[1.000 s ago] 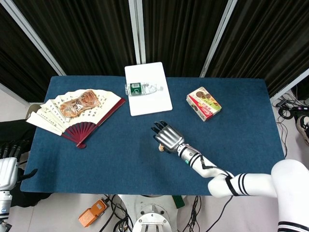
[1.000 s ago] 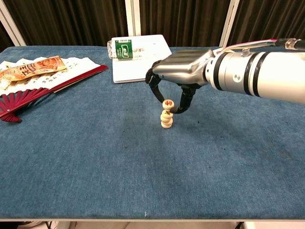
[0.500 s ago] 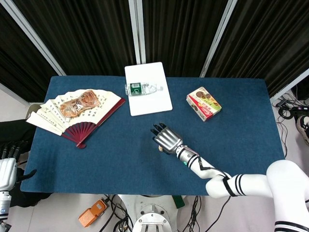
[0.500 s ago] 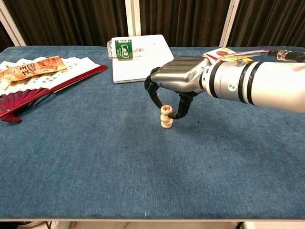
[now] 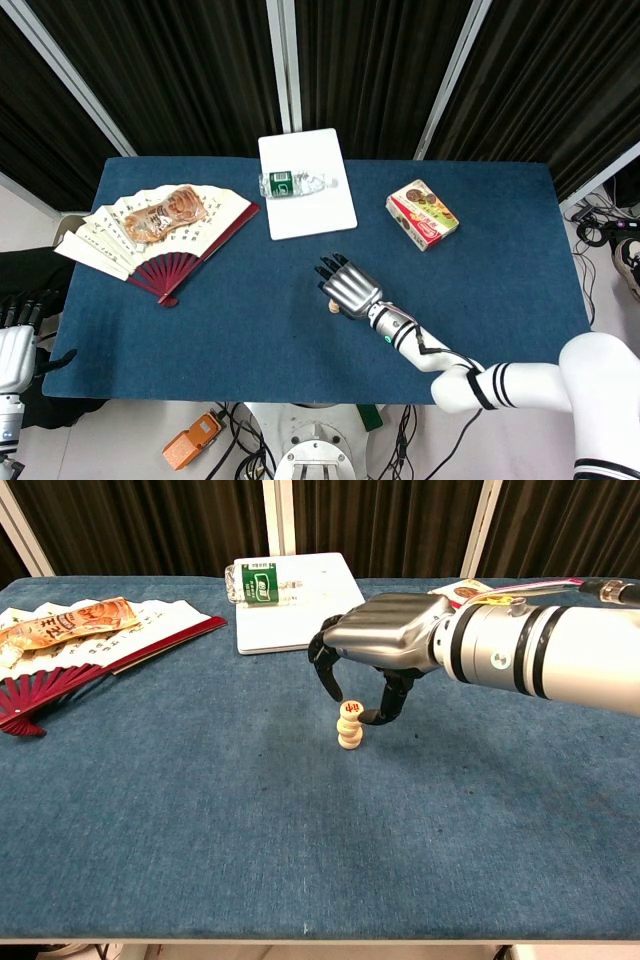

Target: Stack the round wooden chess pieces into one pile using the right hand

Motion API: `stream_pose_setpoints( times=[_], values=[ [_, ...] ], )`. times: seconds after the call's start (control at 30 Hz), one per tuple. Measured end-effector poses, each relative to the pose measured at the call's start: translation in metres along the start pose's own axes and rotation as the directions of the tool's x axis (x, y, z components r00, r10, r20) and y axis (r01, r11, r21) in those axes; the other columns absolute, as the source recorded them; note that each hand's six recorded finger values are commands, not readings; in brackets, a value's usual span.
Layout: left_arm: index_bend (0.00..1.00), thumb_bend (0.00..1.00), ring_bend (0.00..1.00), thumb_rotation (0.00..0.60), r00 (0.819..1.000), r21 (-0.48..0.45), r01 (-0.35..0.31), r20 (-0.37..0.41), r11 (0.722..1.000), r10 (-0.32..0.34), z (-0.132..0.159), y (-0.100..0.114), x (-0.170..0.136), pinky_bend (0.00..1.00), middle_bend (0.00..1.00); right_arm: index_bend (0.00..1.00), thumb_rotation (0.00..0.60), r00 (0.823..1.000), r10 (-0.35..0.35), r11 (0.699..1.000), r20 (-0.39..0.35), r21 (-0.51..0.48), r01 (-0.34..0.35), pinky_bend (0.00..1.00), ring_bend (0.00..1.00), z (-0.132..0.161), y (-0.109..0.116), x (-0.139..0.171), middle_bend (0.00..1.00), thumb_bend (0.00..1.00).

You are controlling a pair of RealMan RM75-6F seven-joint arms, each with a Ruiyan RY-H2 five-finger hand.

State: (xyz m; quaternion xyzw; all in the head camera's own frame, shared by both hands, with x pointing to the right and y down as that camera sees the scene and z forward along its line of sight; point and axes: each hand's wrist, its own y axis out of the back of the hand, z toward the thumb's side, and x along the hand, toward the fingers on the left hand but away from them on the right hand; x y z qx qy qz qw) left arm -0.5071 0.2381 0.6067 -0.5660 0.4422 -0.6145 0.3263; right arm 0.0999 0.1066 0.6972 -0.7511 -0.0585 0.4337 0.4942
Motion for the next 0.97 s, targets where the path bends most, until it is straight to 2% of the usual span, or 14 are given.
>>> stream_pose_setpoints(
  times=[0.17, 0.23, 0.33, 0.43, 0.53, 0.6, 0.67, 0.77, 0.87, 0.97],
  values=[
    [0.15, 0.0, 0.07, 0.6, 1.0, 0.0, 0.0, 0.006, 1.0, 0.0, 0.002, 0.0, 0.002, 0.0, 0.12, 0.42, 0.6, 0.997, -0.073, 0.997, 0.024, -0.021, 0.074, 0.17, 0.13, -0.008, 0.017, 0.008, 0.22, 0.46],
    [0.15, 0.0, 0.07, 0.6, 1.0, -0.003, -0.001, 0.011, 1.0, 0.001, 0.003, 0.0, 0.003, 0.0, 0.12, 0.37, 0.6, 0.993, -0.108, 0.994, 0.047, -0.023, 0.11, 0.17, 0.13, -0.016, 0.024, 0.015, 0.22, 0.46],
    [0.15, 0.0, 0.07, 0.6, 1.0, -0.008, -0.003, 0.022, 1.0, 0.003, 0.006, 0.0, 0.006, 0.0, 0.12, 0.29, 0.6, 0.979, -0.17, 0.984, 0.11, -0.028, 0.174, 0.17, 0.13, -0.036, 0.034, 0.033, 0.22, 0.45],
    [0.15, 0.0, 0.07, 0.6, 0.999, -0.012, -0.004, 0.035, 1.0, 0.005, 0.01, 0.0, 0.009, 0.0, 0.12, 0.2, 0.6, 0.952, -0.227, 0.97, 0.204, -0.035, 0.239, 0.17, 0.13, -0.065, 0.041, 0.063, 0.21, 0.43],
    [0.15, 0.0, 0.07, 0.6, 0.999, -0.015, -0.011, 0.052, 1.0, 0.011, 0.015, 0.0, 0.012, 0.0, 0.12, 0.11, 0.6, 0.909, -0.27, 0.954, 0.318, -0.035, 0.296, 0.17, 0.1, -0.099, 0.04, 0.106, 0.17, 0.4],
    [0.15, 0.0, 0.07, 0.6, 0.998, -0.015, -0.016, 0.066, 1.0, 0.017, 0.019, 0.001, 0.014, 0.0, 0.12, 0.06, 0.6, 0.869, -0.29, 0.943, 0.4, -0.037, 0.331, 0.15, 0.06, -0.12, 0.034, 0.142, 0.12, 0.4],
    [0.15, 0.0, 0.07, 0.6, 0.997, -0.014, -0.02, 0.079, 1.0, 0.021, 0.024, 0.002, 0.015, 0.0, 0.12, 0.01, 0.6, 0.828, -0.295, 0.933, 0.476, -0.044, 0.358, 0.12, 0.03, -0.136, 0.024, 0.18, 0.09, 0.4],
    [0.15, 0.0, 0.07, 0.6, 0.995, -0.014, -0.023, 0.098, 1.0, 0.024, 0.03, 0.003, 0.017, 0.0, 0.12, 0.0, 0.6, 0.779, -0.279, 0.924, 0.561, -0.063, 0.377, 0.08, 0.0, -0.149, 0.004, 0.234, 0.06, 0.4],
    [0.15, 0.0, 0.07, 0.6, 0.993, -0.012, -0.027, 0.112, 1.0, 0.028, 0.037, 0.004, 0.018, 0.0, 0.12, 0.0, 0.6, 0.734, -0.262, 0.912, 0.626, -0.088, 0.401, 0.07, 0.0, -0.152, -0.014, 0.279, 0.06, 0.4],
    [0.15, 0.0, 0.07, 0.6, 0.992, -0.012, -0.029, 0.121, 0.999, 0.031, 0.042, 0.005, 0.019, 0.0, 0.12, 0.0, 0.6, 0.712, -0.256, 0.902, 0.654, -0.104, 0.42, 0.07, 0.0, -0.148, -0.027, 0.31, 0.06, 0.4]
  ],
)
